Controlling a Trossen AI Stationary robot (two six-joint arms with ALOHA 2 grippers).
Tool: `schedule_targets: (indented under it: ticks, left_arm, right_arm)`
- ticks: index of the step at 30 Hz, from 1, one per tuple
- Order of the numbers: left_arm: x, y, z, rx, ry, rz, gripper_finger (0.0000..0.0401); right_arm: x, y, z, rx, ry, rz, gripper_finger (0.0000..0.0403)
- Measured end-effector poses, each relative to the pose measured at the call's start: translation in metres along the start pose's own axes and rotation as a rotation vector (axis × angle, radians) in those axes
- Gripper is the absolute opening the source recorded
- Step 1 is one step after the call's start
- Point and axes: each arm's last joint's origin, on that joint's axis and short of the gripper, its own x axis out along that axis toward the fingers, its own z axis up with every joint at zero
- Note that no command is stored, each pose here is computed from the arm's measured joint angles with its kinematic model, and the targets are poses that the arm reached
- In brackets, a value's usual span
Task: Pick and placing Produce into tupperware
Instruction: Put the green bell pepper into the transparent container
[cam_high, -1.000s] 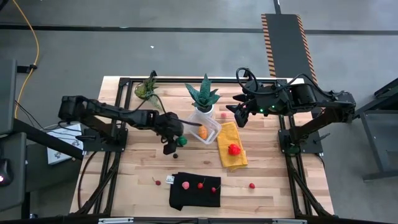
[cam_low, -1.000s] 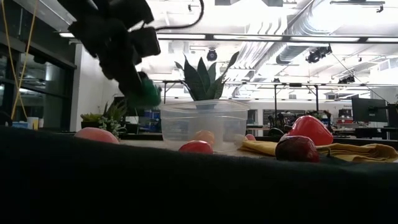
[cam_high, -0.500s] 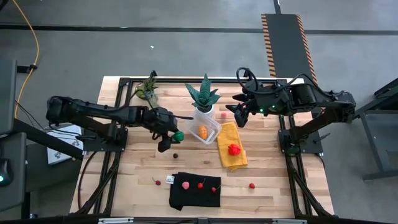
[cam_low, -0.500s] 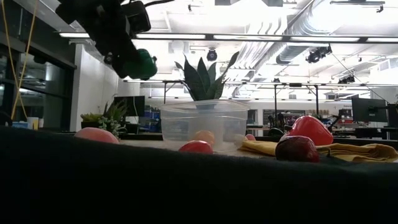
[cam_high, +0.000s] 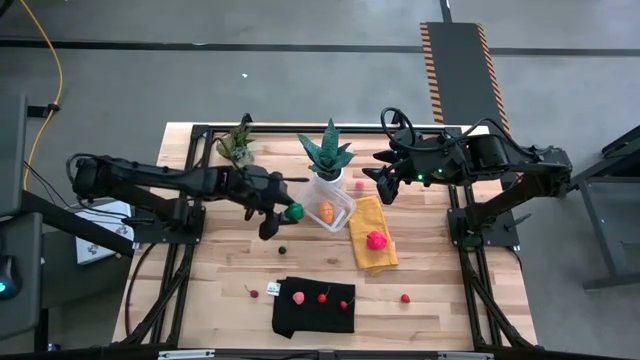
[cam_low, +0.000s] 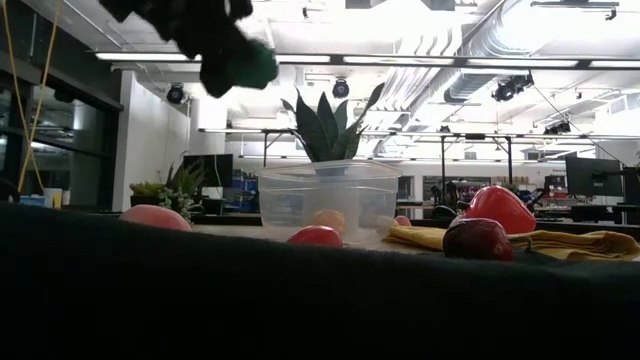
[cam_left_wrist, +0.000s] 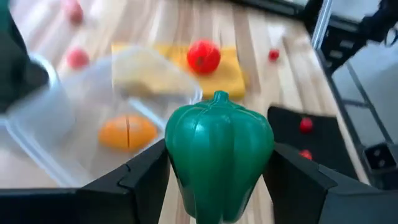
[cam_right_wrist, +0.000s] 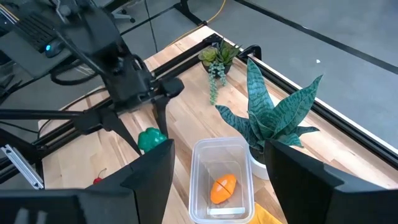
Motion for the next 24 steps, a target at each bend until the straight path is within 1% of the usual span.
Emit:
schedule_targets:
  ticks: [5, 11, 13, 15, 17, 20, 24]
  left_arm:
    - [-0.013, -0.005, 0.028, 0.075, -0.068, 0.064, 0.0227]
    - [-0.022, -0.005, 0.05, 0.145, -0.073, 0.119, 0.0227]
    - [-0.024, 0.0, 0.05, 0.132, -0.028, 0.134, 0.0227]
    - [-0.021, 0.007, 0.052, 0.117, -0.02, 0.144, 0.0227]
    - [-0.021, 0.015, 0.05, 0.094, 0.011, 0.151, 0.0227]
    - [-0.016, 0.024, 0.05, 0.073, 0.023, 0.147, 0.0227]
    - [-0.006, 0.029, 0.048, 0.077, 0.049, 0.139, 0.0227]
  right_arm:
    - [0.0, 0.0, 0.0, -0.002, 0.0, -0.001, 0.0238]
    - [0.0, 0.0, 0.0, -0.008, 0.0, -0.001, 0.0238]
    - [0.0, 0.0, 0.0, -0.008, 0.0, -0.001, 0.0238]
    - [0.0, 0.0, 0.0, -0.013, 0.0, -0.001, 0.0238]
    - [0.0, 0.0, 0.0, -0.016, -0.001, -0.001, 0.0238]
    - [0.0, 0.0, 0.0, -0.019, 0.0, -0.001, 0.0238]
    - [0.0, 0.0, 0.0, -0.024, 0.0, -0.001, 0.0238]
